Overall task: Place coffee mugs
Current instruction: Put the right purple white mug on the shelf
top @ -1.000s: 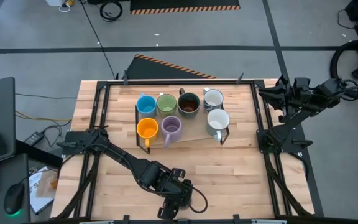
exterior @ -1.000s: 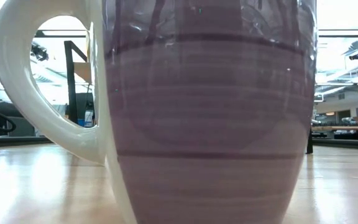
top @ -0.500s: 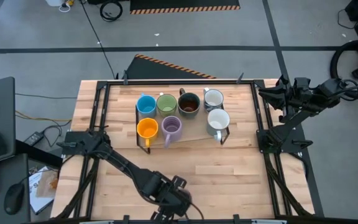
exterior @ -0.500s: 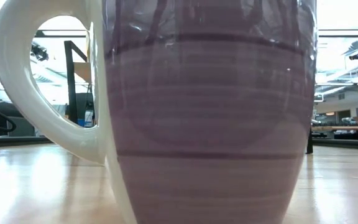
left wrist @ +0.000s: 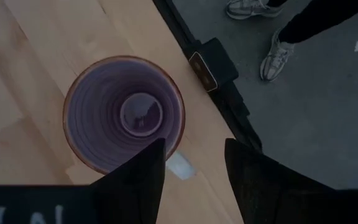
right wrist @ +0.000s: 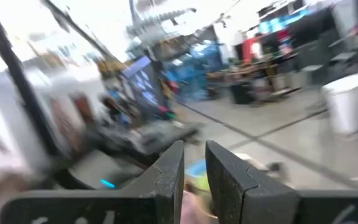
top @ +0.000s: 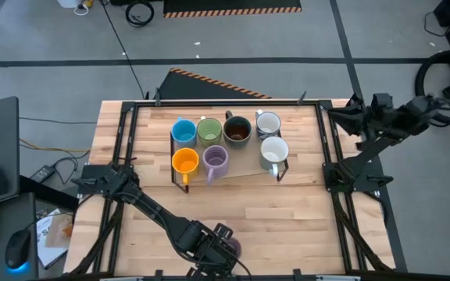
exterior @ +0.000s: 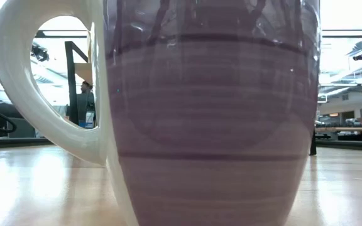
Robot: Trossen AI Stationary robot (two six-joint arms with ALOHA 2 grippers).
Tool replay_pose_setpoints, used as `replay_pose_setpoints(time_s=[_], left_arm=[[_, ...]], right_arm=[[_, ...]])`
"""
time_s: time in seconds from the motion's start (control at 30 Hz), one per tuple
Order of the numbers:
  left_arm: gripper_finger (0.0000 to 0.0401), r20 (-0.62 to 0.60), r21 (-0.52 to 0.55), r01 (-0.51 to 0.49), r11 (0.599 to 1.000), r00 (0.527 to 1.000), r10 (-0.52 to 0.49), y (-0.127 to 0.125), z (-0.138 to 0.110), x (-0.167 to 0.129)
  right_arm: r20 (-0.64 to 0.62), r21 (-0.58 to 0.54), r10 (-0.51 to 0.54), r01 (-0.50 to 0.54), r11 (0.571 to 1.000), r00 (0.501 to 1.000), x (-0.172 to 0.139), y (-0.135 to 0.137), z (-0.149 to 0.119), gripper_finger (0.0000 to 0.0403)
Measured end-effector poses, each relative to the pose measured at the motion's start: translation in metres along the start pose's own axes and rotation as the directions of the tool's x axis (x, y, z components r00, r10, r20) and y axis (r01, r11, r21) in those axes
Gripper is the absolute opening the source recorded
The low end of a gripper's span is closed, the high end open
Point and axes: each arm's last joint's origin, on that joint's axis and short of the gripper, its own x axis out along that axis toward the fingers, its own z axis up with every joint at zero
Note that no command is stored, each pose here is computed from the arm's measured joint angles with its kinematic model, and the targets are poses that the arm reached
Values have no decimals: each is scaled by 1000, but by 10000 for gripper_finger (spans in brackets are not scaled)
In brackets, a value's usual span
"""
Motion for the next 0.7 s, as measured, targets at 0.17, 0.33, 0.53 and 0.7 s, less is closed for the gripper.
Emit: replay_pose_setpoints(time_s=[0.17,0.33,0.53,0.7], left_arm=[[171,-11,56,1,998,1000,0,-8,-1,4],[171,-10,78,-24,997,1000,25,-10,-1,4],[171,-6,72,-31,997,999,32,-6,-1,4],[171,-5,105,-28,994,1000,29,-9,-1,4]], right_arm=[[63,211,156,-166,963,986,-1,5,9,73],[62,218,228,-237,947,972,-1,7,9,73],[45,309,253,-254,916,966,1,10,7,73],[33,315,270,-266,911,962,4,13,6,73]])
